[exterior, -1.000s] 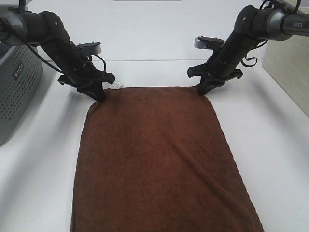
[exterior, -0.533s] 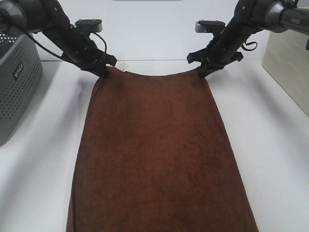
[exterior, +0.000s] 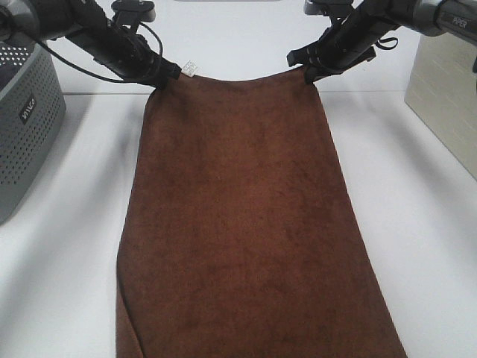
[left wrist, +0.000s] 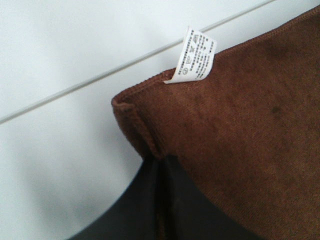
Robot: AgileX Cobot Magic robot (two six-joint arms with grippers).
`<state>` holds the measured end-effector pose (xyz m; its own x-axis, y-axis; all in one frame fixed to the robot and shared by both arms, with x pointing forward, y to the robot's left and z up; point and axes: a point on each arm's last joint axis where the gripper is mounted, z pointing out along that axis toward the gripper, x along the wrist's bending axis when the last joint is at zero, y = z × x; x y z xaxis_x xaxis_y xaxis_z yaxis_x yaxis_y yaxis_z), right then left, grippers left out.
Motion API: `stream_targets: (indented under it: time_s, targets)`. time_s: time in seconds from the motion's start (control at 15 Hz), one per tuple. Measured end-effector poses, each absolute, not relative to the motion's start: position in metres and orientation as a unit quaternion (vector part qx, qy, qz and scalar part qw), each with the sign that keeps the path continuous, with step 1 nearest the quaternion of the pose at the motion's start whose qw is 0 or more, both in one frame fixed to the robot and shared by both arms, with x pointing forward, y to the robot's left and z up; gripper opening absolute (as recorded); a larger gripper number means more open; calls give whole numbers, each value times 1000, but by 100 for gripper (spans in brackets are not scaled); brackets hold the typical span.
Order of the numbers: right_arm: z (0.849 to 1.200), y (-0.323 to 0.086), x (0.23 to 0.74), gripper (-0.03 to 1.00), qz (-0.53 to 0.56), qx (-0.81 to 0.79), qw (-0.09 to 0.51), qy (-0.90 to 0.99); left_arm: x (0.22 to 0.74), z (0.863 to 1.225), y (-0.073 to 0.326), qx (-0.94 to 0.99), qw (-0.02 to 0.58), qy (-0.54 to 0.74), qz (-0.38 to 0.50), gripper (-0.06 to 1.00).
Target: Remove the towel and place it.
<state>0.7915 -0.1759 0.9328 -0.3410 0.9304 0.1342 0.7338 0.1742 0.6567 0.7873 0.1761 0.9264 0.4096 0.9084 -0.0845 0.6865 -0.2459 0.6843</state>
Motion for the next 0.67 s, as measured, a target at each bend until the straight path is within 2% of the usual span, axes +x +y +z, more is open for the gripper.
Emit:
stream_targets:
  time_s: [0.67]
  targets:
    - [946,-179,806,1,386,544,233,708,803,940,180,744,376,476,281,0]
